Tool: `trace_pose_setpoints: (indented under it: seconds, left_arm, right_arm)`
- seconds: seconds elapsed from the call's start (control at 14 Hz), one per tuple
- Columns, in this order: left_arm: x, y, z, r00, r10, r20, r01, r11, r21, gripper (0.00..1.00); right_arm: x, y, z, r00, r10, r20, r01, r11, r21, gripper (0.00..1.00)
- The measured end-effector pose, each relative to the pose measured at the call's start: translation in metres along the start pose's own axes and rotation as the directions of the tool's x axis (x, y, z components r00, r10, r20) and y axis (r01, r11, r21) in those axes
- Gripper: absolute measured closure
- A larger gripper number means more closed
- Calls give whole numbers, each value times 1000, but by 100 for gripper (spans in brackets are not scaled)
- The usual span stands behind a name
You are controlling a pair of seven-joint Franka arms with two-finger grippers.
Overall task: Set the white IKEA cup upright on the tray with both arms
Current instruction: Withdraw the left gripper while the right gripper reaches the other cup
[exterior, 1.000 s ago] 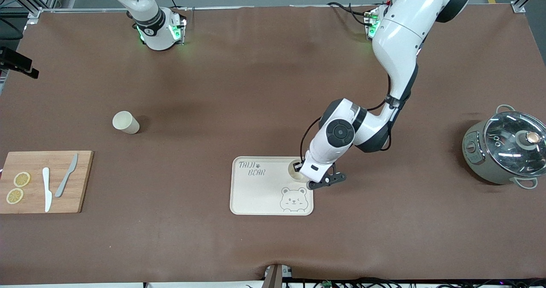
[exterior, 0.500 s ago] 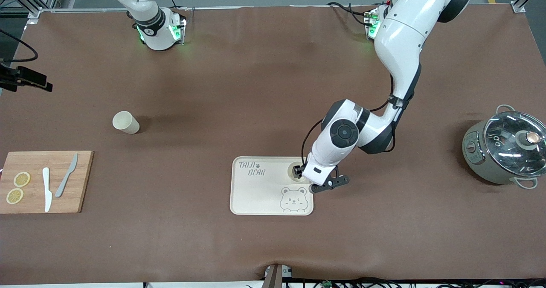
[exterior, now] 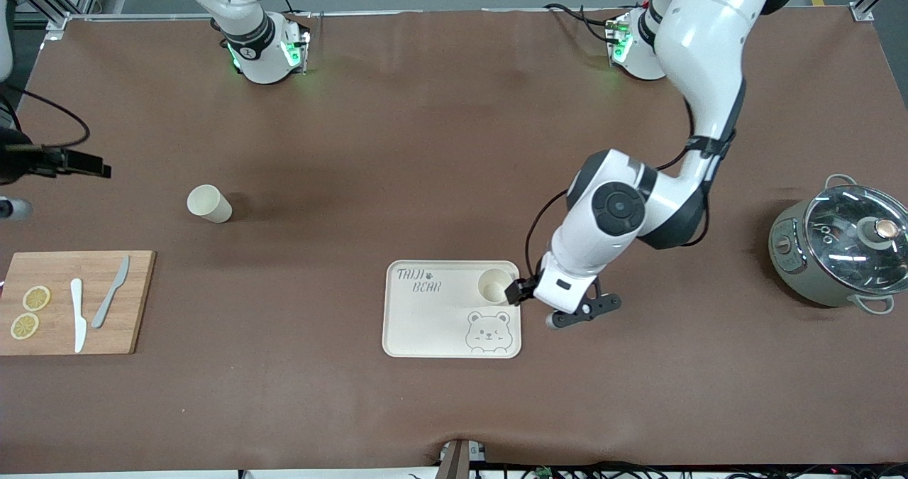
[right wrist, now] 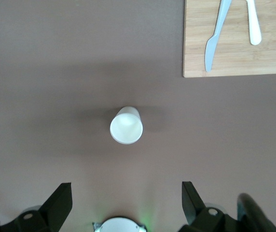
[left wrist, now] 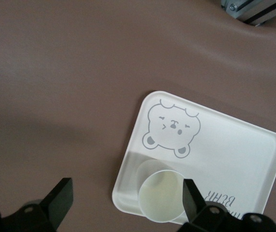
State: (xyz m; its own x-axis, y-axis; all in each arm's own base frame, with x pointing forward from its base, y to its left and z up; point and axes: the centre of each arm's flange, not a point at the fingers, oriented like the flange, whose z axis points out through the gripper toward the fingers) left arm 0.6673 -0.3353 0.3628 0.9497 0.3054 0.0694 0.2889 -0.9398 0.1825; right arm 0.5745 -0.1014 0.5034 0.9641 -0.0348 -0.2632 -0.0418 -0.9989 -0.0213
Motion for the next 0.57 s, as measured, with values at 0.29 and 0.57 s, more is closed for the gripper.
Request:
trace_pose_setpoints:
  seconds: [0.29,0.57]
  left_arm:
    - [30,-54,-87,1000,23,20,-24,998,66,0]
    - [50,-113,-161,999,42,31,-45,993,109,0]
  right_arm:
    - [21,18,82,997,27,70,-28,1000,12,0]
    - [15,28,133,998,45,44,-46,999,17,0]
